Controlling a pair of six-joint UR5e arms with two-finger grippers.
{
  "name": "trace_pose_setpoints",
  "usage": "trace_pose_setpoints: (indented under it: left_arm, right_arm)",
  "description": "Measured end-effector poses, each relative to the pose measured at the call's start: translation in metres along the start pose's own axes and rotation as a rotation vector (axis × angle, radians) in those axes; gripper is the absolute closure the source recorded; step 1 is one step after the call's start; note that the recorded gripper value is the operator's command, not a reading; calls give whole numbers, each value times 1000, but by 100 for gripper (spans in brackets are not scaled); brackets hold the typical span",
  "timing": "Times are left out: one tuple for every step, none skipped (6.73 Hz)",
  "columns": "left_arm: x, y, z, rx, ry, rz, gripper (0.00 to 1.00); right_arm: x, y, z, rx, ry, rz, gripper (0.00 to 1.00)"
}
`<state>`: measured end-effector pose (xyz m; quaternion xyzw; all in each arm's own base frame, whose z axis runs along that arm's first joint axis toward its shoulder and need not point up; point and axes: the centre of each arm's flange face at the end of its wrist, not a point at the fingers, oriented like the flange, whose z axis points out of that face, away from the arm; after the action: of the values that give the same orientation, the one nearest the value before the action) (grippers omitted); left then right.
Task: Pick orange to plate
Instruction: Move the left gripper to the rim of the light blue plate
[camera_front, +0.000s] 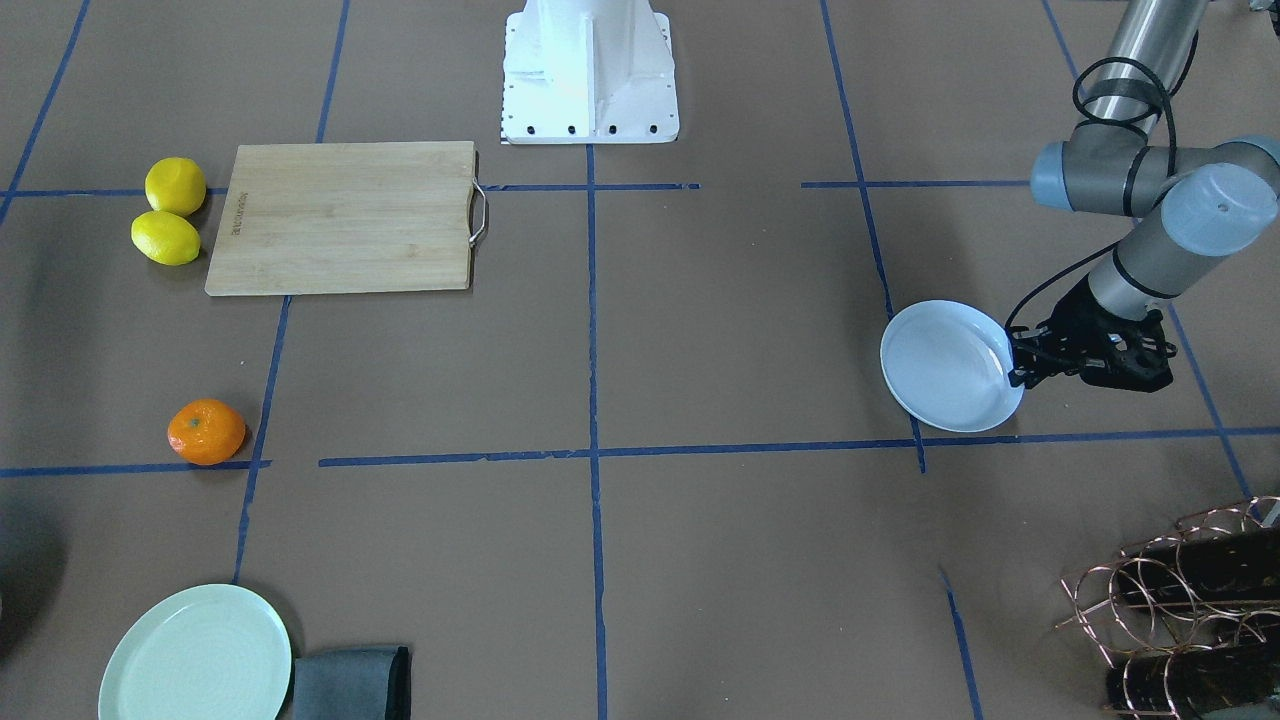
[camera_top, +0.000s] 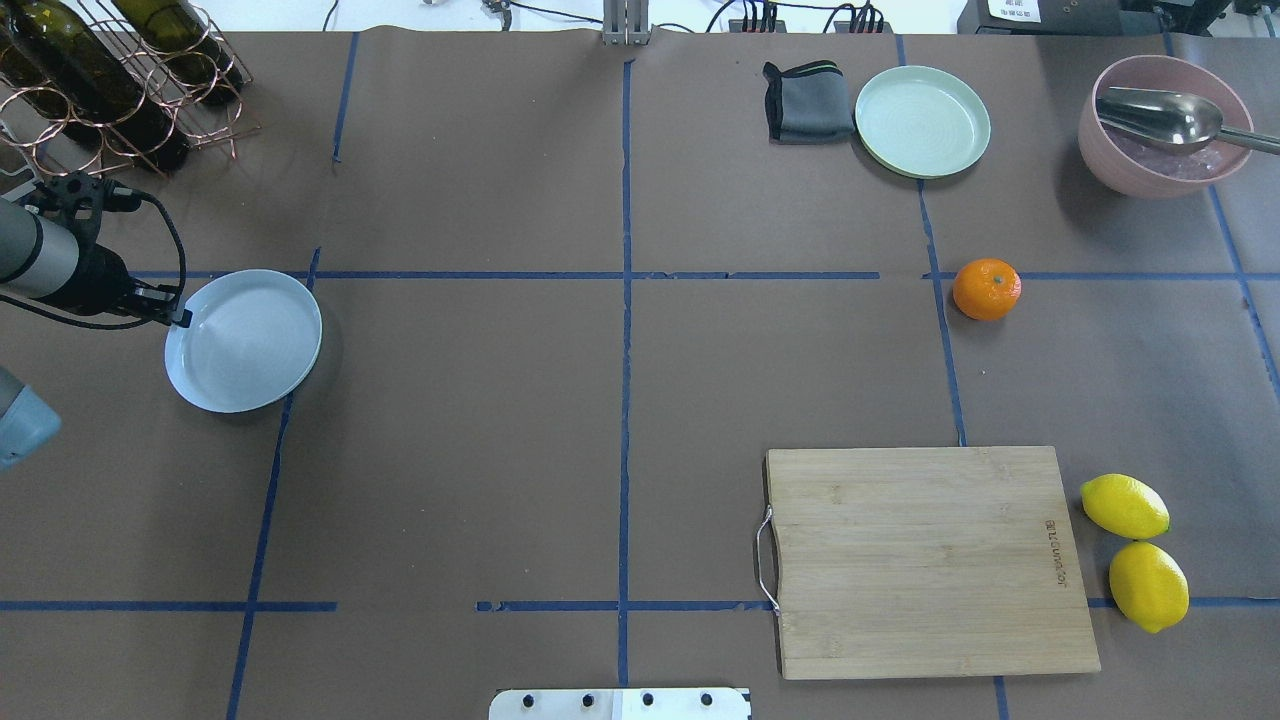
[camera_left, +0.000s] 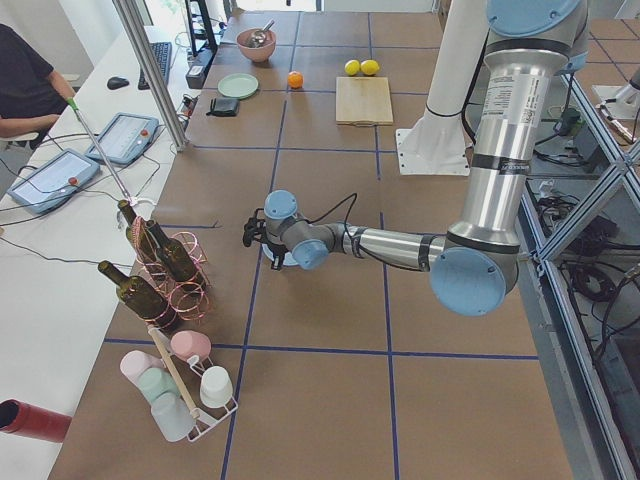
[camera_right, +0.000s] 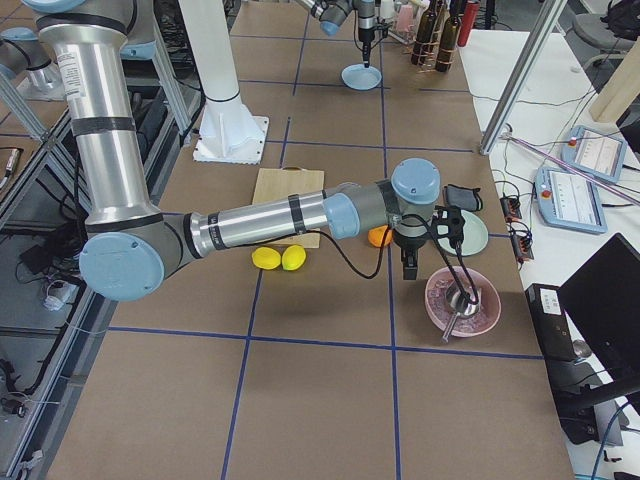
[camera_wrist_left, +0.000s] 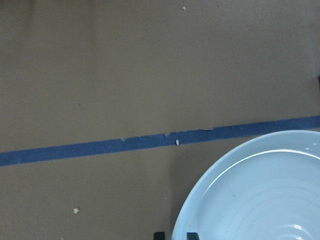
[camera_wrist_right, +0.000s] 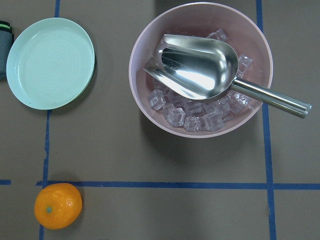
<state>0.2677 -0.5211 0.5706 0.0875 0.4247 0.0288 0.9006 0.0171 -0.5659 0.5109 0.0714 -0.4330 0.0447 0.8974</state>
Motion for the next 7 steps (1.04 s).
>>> trace_pose_setpoints:
  left_arm:
    - [0, 0, 0, 0, 0, 0, 72]
    - [1, 0, 0, 0, 0, 0, 72]
    - [1, 0, 0, 0, 1, 1, 72]
    - [2, 0, 1, -2, 1, 2, 72]
    - [3, 2, 3, -6, 1, 4, 72]
    - [6, 4, 6, -12, 2, 6, 72]
    - [9, 6, 9, -18, 4, 9, 82]
  right_arm:
    - [-1, 0, -1, 1, -1, -1, 0]
    - [-2, 0, -2, 2, -1, -2, 0]
    - [-3, 0, -3, 2, -1, -3, 0]
    - [-3, 0, -3, 2, -1, -3, 0]
    - [-3, 1, -3, 2, 0, -3, 0]
    - [-3, 1, -3, 2, 0, -3, 0]
    - [-3, 1, -3, 2, -1, -3, 0]
